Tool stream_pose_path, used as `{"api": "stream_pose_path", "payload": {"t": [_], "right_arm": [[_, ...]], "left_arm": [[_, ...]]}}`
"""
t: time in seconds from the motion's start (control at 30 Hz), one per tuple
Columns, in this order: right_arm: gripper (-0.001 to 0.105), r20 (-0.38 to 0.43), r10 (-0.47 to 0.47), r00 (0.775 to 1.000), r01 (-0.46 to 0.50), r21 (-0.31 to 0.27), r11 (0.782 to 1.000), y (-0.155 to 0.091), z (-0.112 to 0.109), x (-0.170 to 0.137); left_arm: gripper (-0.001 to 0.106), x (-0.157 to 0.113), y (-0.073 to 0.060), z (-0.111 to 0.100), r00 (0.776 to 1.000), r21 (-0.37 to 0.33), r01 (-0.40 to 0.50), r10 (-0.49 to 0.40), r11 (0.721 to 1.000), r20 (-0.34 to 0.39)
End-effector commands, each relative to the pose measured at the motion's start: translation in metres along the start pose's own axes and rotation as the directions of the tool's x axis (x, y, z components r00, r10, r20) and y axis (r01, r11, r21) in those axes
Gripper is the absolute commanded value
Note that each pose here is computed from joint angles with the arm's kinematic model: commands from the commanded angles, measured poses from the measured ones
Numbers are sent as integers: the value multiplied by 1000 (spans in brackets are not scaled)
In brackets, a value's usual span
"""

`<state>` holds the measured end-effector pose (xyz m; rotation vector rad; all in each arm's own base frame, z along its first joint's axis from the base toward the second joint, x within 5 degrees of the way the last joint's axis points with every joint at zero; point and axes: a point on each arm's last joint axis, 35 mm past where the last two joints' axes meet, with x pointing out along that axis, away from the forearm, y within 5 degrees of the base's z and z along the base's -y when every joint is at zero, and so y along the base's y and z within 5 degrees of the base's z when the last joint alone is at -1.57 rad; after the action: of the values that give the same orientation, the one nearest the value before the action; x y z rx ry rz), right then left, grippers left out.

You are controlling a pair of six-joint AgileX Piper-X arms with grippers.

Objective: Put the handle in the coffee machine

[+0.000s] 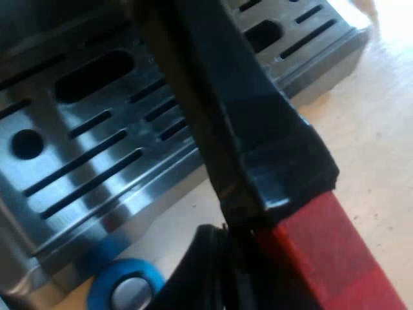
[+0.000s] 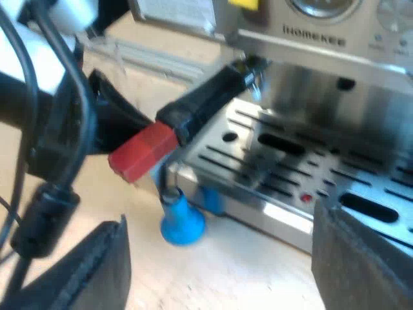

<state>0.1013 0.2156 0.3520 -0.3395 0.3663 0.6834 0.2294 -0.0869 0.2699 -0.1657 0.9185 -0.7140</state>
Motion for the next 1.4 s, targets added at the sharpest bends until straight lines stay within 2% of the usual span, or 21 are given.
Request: {"api": "stream_pose_path", "payload": {"t": [0.03, 0.13, 0.4, 0.57, 0.6, 0.63, 0.73, 0.87, 0.93, 1.07, 1.17, 1.23, 1.3, 1.33, 1.37, 1.4], "right_arm": [[62, -13, 2, 1000, -2, -5, 1000, -3, 3, -6], [62, -21, 1, 1000, -2, -9, 1000, -3, 3, -7], [62, -21, 1, 1000, -2, -9, 1000, -3, 3, -7], [62, -21, 1, 1000, -2, -9, 1000, -3, 3, -7], [62, -21, 1, 1000, -2, -9, 1000, -3, 3, -7], [62, -21, 1, 1000, -1, 3, 1000, -3, 3, -7], [62, -21, 0, 1000, 1, 21, 1000, -3, 3, -7], [62, -27, -28, 999, 29, 35, 999, -10, 3, -4], [62, -35, -58, 998, 60, 55, 997, -20, 4, 0], [62, -48, -2, 999, 6, 100, 995, -34, 5, 6], [62, -53, 17, 998, -11, 112, 994, -47, 7, 8], [62, -63, -28, 998, 31, 58, 998, -60, 12, 7], [62, -68, -56, 996, 59, 40, 997, -70, 16, 4], [62, -74, -84, 994, 87, 43, 995, -78, 21, 1], [62, -81, -99, 992, 103, 47, 994, -83, 22, 0], [62, -84, -126, 989, 130, 52, 990, -93, 27, -4]], "left_arm": [[0, -1, -25, 13, 972, 43, 225, -227, 973, 60], [0, 2, -33, 16, 965, 9, 254, -254, 967, 74], [0, 0, -35, 24, 957, -78, 267, -255, 961, 139], [0, -1, -35, 23, 955, -66, 276, -265, 959, 133], [0, -2, -33, 21, 960, -57, 260, -253, 964, 117], [0, -6, -28, 13, 981, -33, 180, -177, 983, 81], [0, -18, -17, 5, 998, 34, 30, -32, 999, 61], [0, -34, -10, 0, 997, 43, -45, 42, 998, 68], [0, -52, -5, -1, 990, 29, -88, 84, 996, 117], [0, -69, -2, -3, 978, 4, -124, 122, 992, 167], [10, -86, -4, -6, 964, -5, -154, 151, 988, 217], [26, -100, -8, -8, 951, -6, -175, 171, 985, 257], [39, -111, -11, -7, 940, -11, -193, 188, 981, 283], [45, -118, -14, -6, 930, -14, -214, 208, 977, 302], [45, -119, -14, -6, 929, -16, -219, 213, 976, 303], [49, -133, -20, -2, 904, -18, -261, 251, 965, 345]]}}
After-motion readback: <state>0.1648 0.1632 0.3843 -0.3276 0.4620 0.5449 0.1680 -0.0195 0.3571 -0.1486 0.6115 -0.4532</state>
